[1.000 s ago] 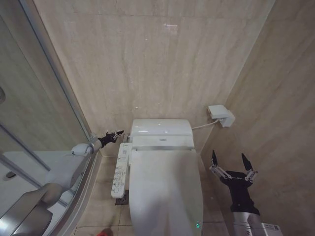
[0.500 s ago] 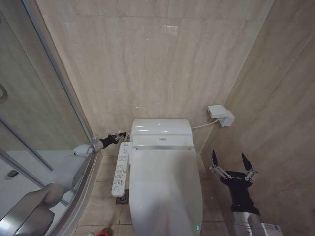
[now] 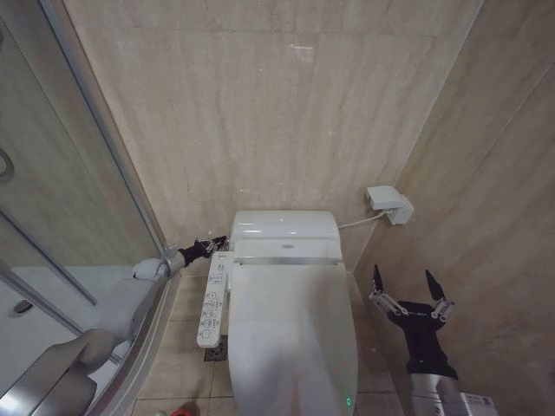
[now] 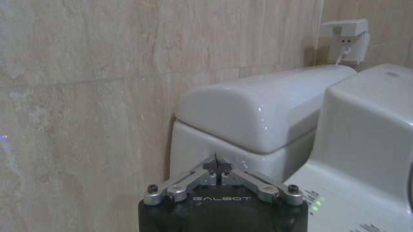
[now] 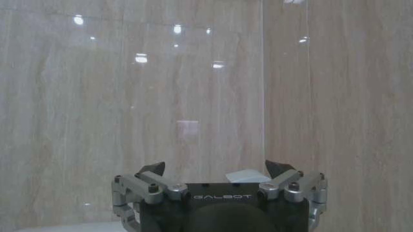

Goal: Open the toilet lid, clean the toilet bowl with a toilet brush, close the toilet lid, and flush.

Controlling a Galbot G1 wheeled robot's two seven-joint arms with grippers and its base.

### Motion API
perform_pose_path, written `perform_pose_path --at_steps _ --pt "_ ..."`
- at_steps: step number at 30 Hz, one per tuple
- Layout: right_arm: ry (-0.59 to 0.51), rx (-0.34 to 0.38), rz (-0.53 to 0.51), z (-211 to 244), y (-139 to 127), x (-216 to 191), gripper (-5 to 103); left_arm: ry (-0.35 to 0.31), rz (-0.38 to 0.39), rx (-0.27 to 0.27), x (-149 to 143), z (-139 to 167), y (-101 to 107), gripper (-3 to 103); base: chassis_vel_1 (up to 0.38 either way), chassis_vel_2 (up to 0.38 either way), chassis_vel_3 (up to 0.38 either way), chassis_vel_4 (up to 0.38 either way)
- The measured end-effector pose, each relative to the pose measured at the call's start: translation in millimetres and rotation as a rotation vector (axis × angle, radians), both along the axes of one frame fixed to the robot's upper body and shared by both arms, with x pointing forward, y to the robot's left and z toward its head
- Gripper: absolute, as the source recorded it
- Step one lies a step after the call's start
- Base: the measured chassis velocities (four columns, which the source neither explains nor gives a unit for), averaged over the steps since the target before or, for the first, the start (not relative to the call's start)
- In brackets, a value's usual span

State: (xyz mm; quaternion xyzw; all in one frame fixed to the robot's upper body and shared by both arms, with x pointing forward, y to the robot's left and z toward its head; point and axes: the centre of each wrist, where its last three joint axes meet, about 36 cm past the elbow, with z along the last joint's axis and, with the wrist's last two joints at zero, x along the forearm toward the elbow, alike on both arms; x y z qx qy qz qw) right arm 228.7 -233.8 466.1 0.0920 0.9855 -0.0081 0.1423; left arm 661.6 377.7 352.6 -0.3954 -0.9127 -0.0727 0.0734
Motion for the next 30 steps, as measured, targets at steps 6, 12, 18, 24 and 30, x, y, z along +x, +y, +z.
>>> perform_pose_path --at_steps 6,12,18,24,30 --pt "0.0 0.0 0.0 0.0 0.0 0.0 100 0.018 -0.002 -0.001 -7.8 -9.0 1.9 0 0.0 0.0 0.0 0.0" --pt "0.0 0.0 0.0 0.0 0.0 0.0 100 0.06 0.001 0.014 -14.5 -22.0 0.6 0 0.0 0.0 0.0 0.0" --pt "0.0 0.0 0.0 0.0 0.0 0.0 100 0.057 0.01 0.021 -3.6 -17.1 0.7 0 0.0 0.0 0.0 0.0" --pt "0.0 0.0 0.0 0.0 0.0 0.0 100 0.057 0.019 0.002 1.4 -18.3 -7.7 0 0.0 0.0 0.0 0.0" --pt "0.0 0.0 0.0 0.0 0.0 0.0 100 0.006 0.066 -0.084 -14.6 -15.6 -13.9 0 0.0 0.0 0.0 0.0"
